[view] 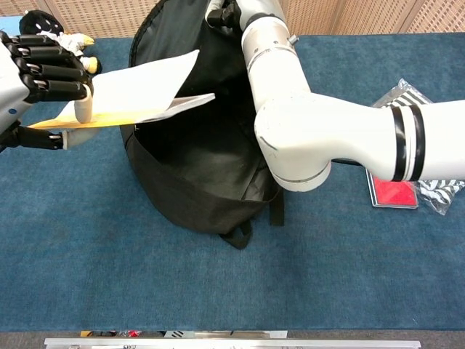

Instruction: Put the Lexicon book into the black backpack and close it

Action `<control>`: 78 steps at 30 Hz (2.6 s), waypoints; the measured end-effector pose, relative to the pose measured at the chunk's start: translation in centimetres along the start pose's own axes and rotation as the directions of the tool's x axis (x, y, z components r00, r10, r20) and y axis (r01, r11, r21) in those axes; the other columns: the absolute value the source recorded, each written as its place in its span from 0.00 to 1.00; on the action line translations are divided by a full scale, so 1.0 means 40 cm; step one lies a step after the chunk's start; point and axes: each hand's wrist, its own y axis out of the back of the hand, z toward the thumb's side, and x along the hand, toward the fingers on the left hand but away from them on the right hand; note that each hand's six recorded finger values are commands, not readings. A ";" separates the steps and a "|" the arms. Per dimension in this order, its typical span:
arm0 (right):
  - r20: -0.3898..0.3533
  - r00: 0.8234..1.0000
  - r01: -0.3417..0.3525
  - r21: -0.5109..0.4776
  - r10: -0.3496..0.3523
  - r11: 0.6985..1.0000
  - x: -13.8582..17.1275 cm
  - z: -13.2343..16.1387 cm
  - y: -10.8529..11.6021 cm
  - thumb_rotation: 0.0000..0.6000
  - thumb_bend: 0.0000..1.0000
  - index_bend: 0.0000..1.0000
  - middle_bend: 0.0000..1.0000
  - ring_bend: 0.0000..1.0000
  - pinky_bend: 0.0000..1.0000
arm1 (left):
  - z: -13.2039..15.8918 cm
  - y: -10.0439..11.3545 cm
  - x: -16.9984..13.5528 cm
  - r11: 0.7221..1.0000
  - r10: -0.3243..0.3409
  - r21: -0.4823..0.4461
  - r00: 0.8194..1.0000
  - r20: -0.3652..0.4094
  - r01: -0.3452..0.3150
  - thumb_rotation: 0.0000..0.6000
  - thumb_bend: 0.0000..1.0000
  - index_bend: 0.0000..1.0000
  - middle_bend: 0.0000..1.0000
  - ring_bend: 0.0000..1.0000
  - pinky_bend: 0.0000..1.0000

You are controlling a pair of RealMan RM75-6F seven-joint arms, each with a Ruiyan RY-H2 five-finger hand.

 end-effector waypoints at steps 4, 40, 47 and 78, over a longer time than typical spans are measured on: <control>-0.006 1.000 0.021 -0.048 -0.021 0.999 -0.006 0.018 -0.011 1.00 0.88 0.93 0.80 0.79 1.00 | 0.008 -0.014 0.016 1.000 -0.006 0.005 1.000 0.019 0.006 1.00 0.36 0.64 0.61 0.49 0.50; -0.017 0.999 0.029 -0.259 -0.034 0.965 -0.023 0.096 -0.102 1.00 0.88 0.93 0.80 0.79 1.00 | 0.076 -0.072 0.049 0.999 -0.037 0.011 0.992 0.117 0.036 1.00 0.36 0.64 0.61 0.49 0.49; -0.016 1.000 0.015 -0.285 -0.021 0.958 -0.024 0.097 -0.091 1.00 0.88 0.93 0.80 0.79 1.00 | 0.097 -0.093 0.065 0.999 -0.045 -0.004 0.991 0.127 0.046 1.00 0.36 0.64 0.61 0.49 0.49; 0.012 0.999 -0.027 -0.384 0.034 0.923 -0.016 0.107 -0.082 1.00 0.87 0.93 0.80 0.79 1.00 | 0.097 -0.215 0.069 0.977 -0.215 0.025 0.974 0.068 0.214 1.00 0.36 0.64 0.62 0.49 0.48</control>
